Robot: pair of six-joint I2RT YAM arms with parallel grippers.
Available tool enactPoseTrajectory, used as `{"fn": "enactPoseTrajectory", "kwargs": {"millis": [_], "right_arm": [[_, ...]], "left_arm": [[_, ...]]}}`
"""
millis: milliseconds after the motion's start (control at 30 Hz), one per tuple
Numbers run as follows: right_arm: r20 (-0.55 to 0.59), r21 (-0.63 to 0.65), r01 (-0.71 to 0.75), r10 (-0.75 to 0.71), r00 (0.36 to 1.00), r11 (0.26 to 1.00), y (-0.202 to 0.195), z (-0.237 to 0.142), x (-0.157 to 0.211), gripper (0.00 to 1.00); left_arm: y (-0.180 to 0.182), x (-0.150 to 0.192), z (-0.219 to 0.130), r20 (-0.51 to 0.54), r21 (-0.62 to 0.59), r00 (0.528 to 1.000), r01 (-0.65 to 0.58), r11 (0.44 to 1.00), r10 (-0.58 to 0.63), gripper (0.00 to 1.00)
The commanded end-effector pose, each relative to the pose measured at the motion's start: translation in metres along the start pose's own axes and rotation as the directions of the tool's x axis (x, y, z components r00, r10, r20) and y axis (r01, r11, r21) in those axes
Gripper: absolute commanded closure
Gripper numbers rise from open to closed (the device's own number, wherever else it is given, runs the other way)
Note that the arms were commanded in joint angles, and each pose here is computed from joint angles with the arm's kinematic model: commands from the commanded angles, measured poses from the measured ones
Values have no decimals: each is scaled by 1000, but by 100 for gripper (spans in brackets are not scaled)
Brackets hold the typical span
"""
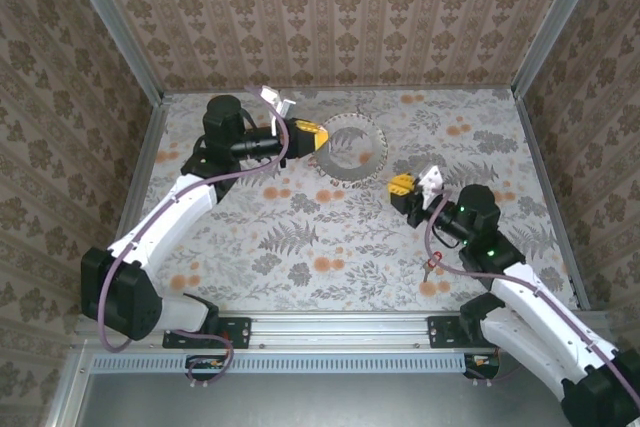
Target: Put the keys on the keyring
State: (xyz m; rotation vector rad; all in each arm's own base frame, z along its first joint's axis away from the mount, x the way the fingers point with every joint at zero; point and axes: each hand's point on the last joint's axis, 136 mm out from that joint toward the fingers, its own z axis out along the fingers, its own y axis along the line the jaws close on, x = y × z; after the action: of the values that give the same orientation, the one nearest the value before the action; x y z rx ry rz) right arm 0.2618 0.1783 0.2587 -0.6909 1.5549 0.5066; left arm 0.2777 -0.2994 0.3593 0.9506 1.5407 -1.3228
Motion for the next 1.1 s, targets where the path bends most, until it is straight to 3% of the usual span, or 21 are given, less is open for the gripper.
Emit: {"fn": "enactPoseTrajectory", "kwargs": {"millis": [0,233,500,1067], "right_arm": [[72,99,216,-224,972,971,-4,4,-18,82],[113,145,338,-355,928,930,10,16,-19,84],[144,135,373,-391,909,918,19,22,-29,83],[172,182,358,-388,905,916,20,29,-41,85]], "left_arm": [[-16,-27,-8,41,17,992,-118,993,117,100],[-16,-34,-8,81,-46,981,-171,984,174,100],[-27,-34,-9,102,-97,962,-244,965,253,100],[-33,-38,-11,112,-106,961,-243,964,255,100]]}}
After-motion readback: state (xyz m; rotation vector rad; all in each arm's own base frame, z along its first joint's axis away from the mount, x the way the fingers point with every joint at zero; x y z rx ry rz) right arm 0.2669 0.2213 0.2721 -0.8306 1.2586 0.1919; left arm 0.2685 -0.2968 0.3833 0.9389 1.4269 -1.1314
